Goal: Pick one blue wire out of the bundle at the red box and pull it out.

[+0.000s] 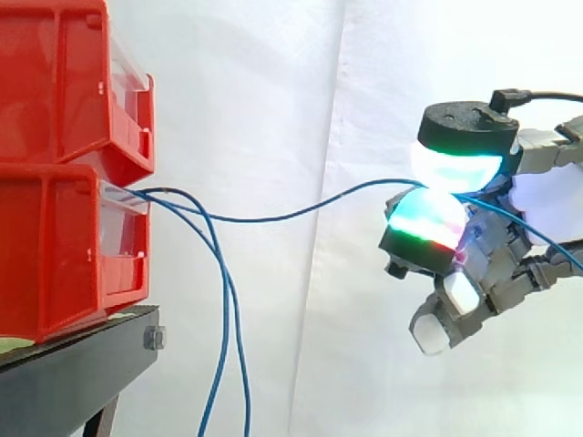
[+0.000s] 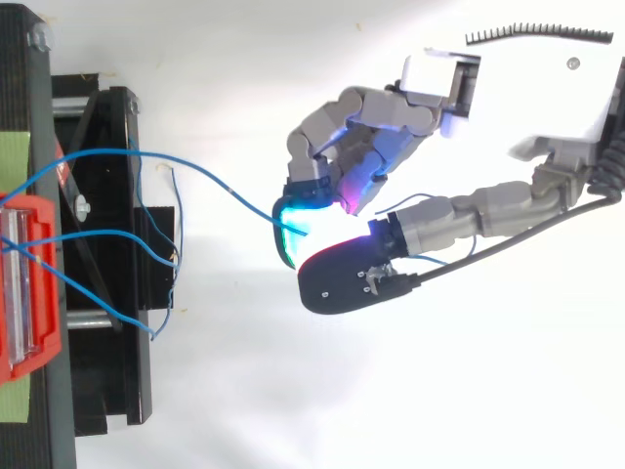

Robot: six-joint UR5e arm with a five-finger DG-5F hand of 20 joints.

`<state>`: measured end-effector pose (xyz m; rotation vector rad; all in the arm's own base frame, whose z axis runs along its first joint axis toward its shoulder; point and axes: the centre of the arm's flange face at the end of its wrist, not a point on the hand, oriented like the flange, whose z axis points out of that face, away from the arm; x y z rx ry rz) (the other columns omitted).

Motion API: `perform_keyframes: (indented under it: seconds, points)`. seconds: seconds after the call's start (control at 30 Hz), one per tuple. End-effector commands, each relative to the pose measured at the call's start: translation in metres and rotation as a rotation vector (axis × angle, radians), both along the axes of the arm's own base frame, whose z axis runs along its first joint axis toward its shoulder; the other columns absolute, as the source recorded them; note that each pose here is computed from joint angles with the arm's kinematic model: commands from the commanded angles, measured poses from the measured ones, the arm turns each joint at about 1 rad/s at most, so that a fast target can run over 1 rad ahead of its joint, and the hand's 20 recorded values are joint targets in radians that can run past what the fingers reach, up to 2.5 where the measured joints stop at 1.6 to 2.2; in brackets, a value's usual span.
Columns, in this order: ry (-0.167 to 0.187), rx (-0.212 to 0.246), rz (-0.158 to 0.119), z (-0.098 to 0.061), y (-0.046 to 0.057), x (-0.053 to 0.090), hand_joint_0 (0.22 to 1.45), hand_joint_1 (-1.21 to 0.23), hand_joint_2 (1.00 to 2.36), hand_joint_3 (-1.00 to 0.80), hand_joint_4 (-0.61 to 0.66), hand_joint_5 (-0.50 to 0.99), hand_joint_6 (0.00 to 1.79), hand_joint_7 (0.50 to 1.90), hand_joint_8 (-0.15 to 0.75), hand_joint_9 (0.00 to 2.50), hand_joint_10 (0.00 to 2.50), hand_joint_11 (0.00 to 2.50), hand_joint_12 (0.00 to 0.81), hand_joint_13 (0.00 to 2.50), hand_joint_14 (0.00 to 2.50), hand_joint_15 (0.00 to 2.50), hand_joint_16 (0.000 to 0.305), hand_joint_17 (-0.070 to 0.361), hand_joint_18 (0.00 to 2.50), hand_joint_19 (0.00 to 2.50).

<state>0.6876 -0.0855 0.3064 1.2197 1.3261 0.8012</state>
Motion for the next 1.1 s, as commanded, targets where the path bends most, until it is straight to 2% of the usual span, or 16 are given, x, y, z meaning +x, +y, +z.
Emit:
perform_keyframes:
  seconds: [0.0, 0.1, 0.43, 1.07]
  points:
    - [-0.015, 0.001, 0.004, 0.0009, 0.0004, 0.0018, 0.63, -0.80, 1.01, -0.14, 0.15, -0.12, 0.92, 1.23, 0.347, 0.89, 0.01, 0.47, 0.422, 0.72, 0.01, 0.42, 0.050, 0.113, 0.47, 0.27]
    - [-0.033, 0.002, 0.005, 0.0033, 0.0016, 0.0036, 0.63, -0.80, 1.01, -0.14, 0.15, -0.12, 0.92, 1.22, 0.347, 0.90, 0.01, 0.48, 0.421, 0.73, 0.01, 0.43, 0.050, 0.113, 0.48, 0.28]
    - [-0.035, 0.000, 0.007, 0.0034, 0.0054, 0.0042, 0.63, -0.80, 1.01, -0.14, 0.15, -0.12, 0.92, 1.22, 0.348, 0.91, 0.01, 0.49, 0.424, 0.74, 0.01, 0.44, 0.050, 0.114, 0.49, 0.29]
    - [-0.035, 0.000, 0.006, 0.0034, 0.0044, 0.0041, 0.63, -0.80, 1.01, -0.15, 0.16, -0.12, 0.92, 1.22, 0.354, 0.92, 0.01, 0.52, 0.426, 0.76, 0.01, 0.45, 0.050, 0.113, 0.52, 0.30]
